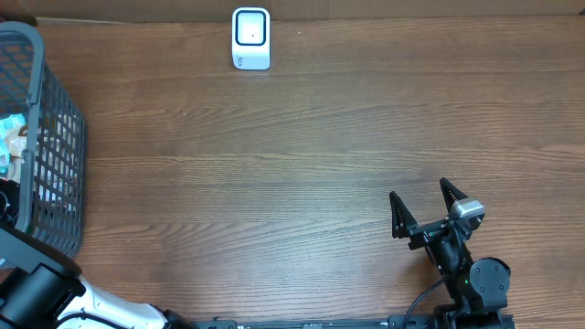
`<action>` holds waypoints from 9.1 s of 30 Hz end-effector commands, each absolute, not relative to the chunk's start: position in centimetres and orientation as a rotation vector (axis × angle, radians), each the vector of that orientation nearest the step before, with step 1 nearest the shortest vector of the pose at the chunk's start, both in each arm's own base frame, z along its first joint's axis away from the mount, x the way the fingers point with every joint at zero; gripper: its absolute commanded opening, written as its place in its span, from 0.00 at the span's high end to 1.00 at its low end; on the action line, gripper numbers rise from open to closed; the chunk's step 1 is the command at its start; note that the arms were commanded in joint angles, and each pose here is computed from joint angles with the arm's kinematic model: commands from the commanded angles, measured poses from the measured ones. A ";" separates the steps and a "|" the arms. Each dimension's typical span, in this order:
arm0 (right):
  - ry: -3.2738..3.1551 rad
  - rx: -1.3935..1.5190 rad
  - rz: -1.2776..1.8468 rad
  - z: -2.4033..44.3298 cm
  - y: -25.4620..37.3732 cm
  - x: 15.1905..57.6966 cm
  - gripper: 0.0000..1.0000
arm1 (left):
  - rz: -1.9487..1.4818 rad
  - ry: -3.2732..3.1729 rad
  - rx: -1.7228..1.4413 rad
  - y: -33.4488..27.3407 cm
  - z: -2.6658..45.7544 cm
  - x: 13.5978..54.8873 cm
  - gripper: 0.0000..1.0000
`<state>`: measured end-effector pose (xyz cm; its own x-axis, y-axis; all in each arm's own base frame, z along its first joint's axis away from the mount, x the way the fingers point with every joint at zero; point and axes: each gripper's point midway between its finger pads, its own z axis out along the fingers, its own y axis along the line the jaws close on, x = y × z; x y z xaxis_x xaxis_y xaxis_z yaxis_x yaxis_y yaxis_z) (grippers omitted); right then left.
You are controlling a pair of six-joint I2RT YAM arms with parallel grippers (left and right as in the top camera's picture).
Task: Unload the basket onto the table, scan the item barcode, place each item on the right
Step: 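Grasp the green-capped jar in the basket with the left gripper, then carry the green-capped jar toward the scanner and lower it, then open the left gripper to release the jar on the table, then return the left gripper to the basket and grasp the Pantree bag, then lift the Pantree bag out and lower it beside the jar, then release the Pantree bag and raise the left gripper away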
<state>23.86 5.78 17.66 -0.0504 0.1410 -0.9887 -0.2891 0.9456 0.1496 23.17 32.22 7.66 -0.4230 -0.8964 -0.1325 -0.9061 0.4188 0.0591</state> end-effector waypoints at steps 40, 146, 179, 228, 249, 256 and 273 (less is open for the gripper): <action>1.581 -0.114 0.350 17.5 5.7 23.9 0.00 | -0.441 2.490 -0.236 -2.0 38.2 38.5 0.44; 1.581 -0.114 0.350 17.5 5.7 23.9 0.00 | -0.155 2.691 -1.001 34.8 5.3 38.5 0.37; 1.581 -0.114 0.350 17.5 5.7 23.9 0.00 | 0.070 2.033 -0.778 24.1 44.3 33.8 0.96; 1.581 -0.114 0.350 17.5 5.7 23.9 0.00 | -0.600 3.022 -0.061 -9.8 2.8 35.7 0.94; 1.581 -0.114 0.350 17.5 5.7 23.9 0.00 | -0.372 2.901 -0.143 -4.1 16.2 41.3 0.38; 1.581 -0.114 0.350 17.5 5.7 23.9 0.00 | -0.906 2.814 -0.077 -9.8 19.1 40.7 0.96; 1.581 -0.114 0.350 17.5 5.7 23.9 0.00 | -1.230 2.760 -0.349 -12.3 21.4 40.8 0.96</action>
<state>23.85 5.78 17.66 -0.0500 0.1411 -0.9887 -0.2891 0.9455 0.1495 40.44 -11.96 19.53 -0.9758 -0.2188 0.0050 -0.1563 0.6804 -0.7160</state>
